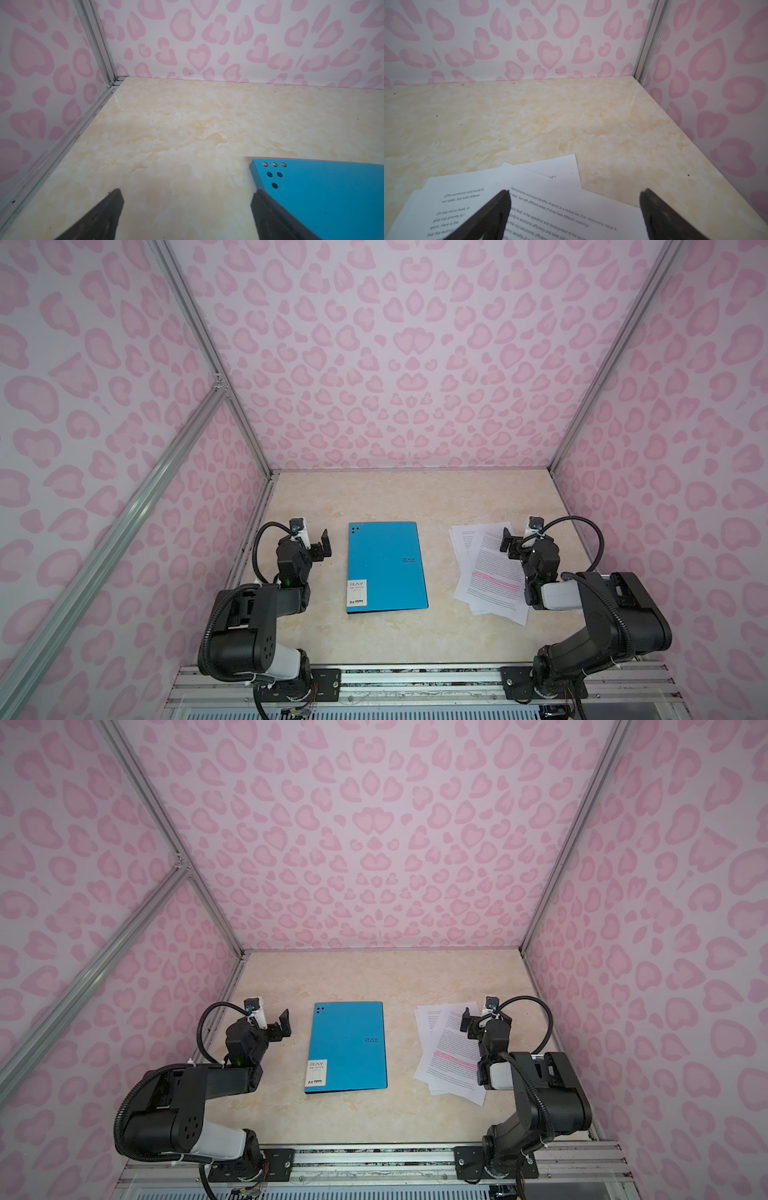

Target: Put the files into the folder

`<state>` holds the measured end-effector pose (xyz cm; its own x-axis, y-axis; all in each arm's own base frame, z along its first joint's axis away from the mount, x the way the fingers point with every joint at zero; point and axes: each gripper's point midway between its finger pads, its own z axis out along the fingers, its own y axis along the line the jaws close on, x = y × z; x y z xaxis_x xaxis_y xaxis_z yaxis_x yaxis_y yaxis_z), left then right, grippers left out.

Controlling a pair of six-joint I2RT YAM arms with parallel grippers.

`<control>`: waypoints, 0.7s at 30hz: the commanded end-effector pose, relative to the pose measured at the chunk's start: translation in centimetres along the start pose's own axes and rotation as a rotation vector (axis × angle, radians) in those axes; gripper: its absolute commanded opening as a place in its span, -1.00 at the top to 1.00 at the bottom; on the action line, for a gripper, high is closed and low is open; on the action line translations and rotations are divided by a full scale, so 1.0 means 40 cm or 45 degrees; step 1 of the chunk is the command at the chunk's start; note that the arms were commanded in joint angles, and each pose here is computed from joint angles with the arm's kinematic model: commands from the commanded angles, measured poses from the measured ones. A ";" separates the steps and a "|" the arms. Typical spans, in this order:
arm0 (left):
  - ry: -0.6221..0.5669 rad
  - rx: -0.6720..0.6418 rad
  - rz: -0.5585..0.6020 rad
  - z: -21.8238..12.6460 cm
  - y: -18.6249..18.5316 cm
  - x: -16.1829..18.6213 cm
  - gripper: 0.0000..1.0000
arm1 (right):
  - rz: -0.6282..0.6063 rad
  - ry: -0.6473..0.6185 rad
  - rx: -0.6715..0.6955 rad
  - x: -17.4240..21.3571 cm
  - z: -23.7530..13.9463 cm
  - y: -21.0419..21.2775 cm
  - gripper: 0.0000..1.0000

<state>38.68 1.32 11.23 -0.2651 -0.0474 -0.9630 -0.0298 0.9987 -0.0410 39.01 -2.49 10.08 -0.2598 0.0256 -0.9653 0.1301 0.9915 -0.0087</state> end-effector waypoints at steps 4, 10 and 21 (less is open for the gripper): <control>-0.026 0.004 -0.005 0.000 -0.002 -0.014 -0.99 | -0.005 -0.004 0.000 -0.001 0.001 0.001 -0.98; -0.011 0.037 0.009 0.003 -0.014 -0.028 -0.94 | -0.005 -0.005 -0.001 -0.002 0.000 0.001 -0.98; 0.448 0.229 0.137 -0.062 -0.079 -0.130 -0.94 | 0.003 -0.004 0.002 -0.001 0.001 -0.002 -0.98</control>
<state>40.96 -0.09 20.79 -0.2959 0.0049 -0.9552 0.0686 0.9975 -0.0161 39.01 -2.51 10.08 -0.2597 0.0261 -0.9653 0.1306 0.9914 -0.0084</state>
